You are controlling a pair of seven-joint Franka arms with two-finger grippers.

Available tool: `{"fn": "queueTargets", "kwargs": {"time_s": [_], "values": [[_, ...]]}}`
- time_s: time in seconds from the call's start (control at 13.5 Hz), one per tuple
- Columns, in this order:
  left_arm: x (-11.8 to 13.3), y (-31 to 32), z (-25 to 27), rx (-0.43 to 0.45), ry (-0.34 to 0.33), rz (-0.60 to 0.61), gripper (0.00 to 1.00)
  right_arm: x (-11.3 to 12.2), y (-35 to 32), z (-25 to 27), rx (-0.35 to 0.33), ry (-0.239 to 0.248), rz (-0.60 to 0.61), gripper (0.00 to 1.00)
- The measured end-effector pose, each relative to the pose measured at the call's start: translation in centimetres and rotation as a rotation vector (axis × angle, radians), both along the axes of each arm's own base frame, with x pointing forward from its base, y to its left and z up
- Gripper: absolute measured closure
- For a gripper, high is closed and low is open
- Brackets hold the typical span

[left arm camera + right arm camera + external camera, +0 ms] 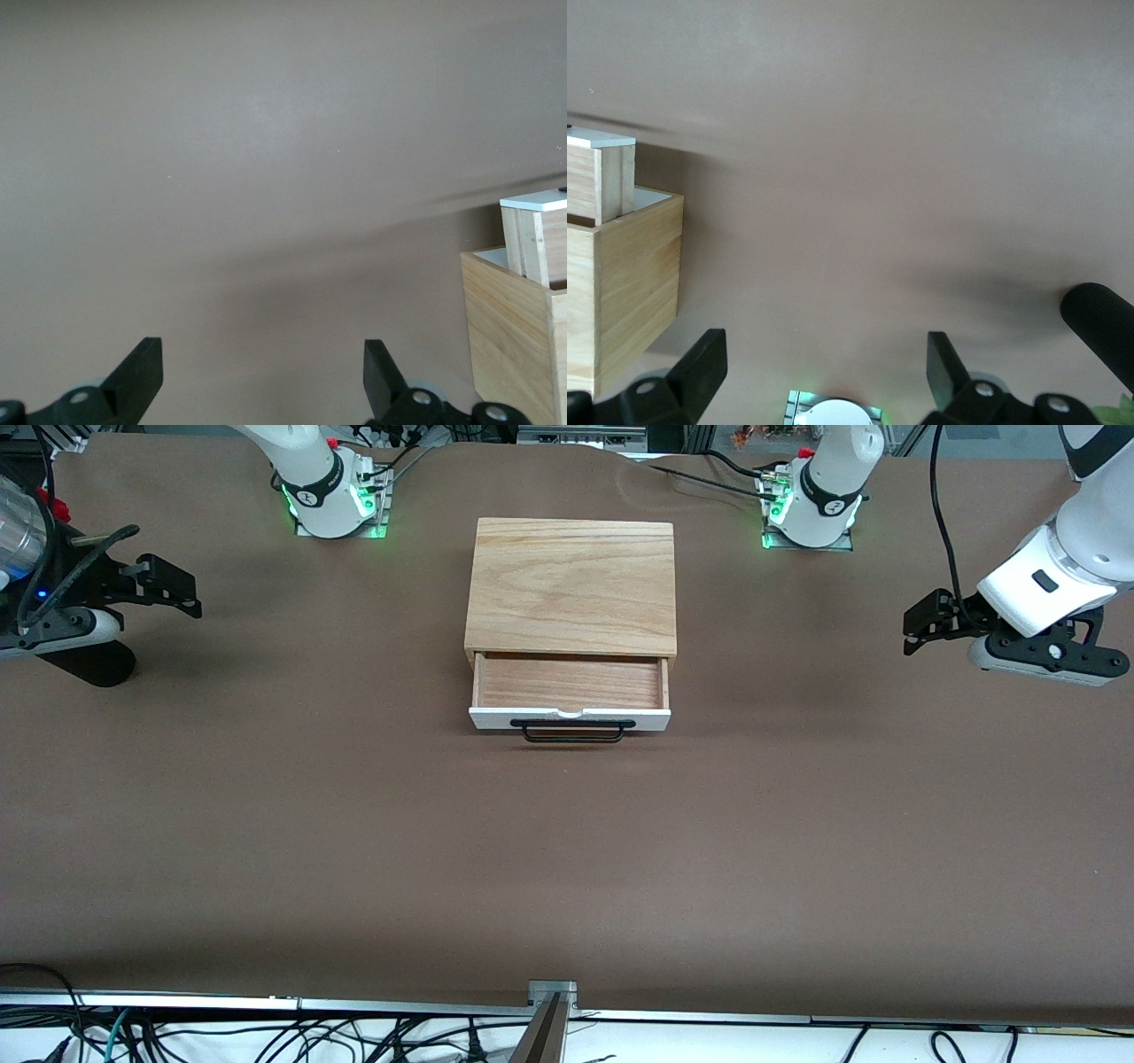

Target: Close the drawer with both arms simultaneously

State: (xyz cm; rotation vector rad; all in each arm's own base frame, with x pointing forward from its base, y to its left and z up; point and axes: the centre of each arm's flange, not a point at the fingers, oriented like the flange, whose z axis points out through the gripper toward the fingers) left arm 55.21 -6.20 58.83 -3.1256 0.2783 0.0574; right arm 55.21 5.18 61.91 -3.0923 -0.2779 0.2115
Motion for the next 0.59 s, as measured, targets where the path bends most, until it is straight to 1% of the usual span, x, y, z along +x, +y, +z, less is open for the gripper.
{"fn": "queueTargets", "kwargs": {"time_s": [0.22,0.59], "values": [[-0.08,-0.01,-0.03,0.001,0.006,0.001,0.00,0.22,0.22,0.16,0.020,-0.019,0.000,0.00],[-0.13,-0.01,-0.02,0.001,0.008,0.001,0.00,0.30,0.22,0.21,0.023,-0.025,-0.001,0.00]]}}
